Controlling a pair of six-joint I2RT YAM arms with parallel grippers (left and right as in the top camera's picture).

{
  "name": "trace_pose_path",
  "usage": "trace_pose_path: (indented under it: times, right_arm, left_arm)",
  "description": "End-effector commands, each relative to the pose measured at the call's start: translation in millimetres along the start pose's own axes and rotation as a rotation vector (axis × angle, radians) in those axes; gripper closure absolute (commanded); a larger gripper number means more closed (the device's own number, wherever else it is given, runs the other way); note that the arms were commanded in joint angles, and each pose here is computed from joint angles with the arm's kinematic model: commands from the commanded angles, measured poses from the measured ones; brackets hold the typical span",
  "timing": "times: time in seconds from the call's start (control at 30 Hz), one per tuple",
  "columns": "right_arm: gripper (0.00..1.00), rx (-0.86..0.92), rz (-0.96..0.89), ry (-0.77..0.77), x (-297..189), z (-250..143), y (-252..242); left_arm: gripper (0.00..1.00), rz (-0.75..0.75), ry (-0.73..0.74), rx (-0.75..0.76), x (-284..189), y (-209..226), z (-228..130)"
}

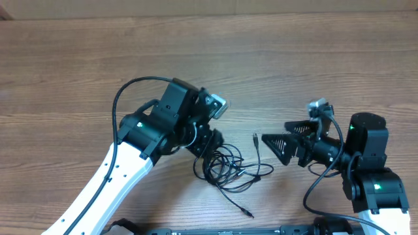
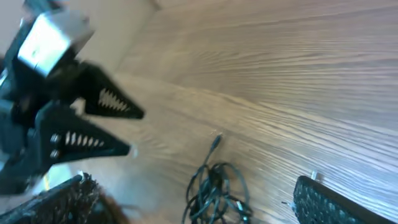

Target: Untangle cables

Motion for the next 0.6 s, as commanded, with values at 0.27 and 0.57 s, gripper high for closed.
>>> trace_pose_path:
  times: [0.27, 0.57]
  right_arm:
    - [0.0, 0.031, -0.078, -0.025, -3.7, 6.6, -7.5]
    - [0.0, 0.031, -0.078, -0.025, -3.6, 6.6, -7.4]
  left_arm:
    - [0.34, -0.069, 0.172, 0.359, 34.1, 7.3, -58.9]
    - [0.12, 0.026, 0.185, 0.5, 84.9, 38.4, -60.3]
Point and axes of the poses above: each gripper's point midway between its finger pads, its own x axis out along the fingers, its own y axis along the line the jaws close on, z = x × y, the point moved 3 cm from there along -x, back along the fingers, and after that the axes turned 4 degrees about -x, right-handed, at the moved point
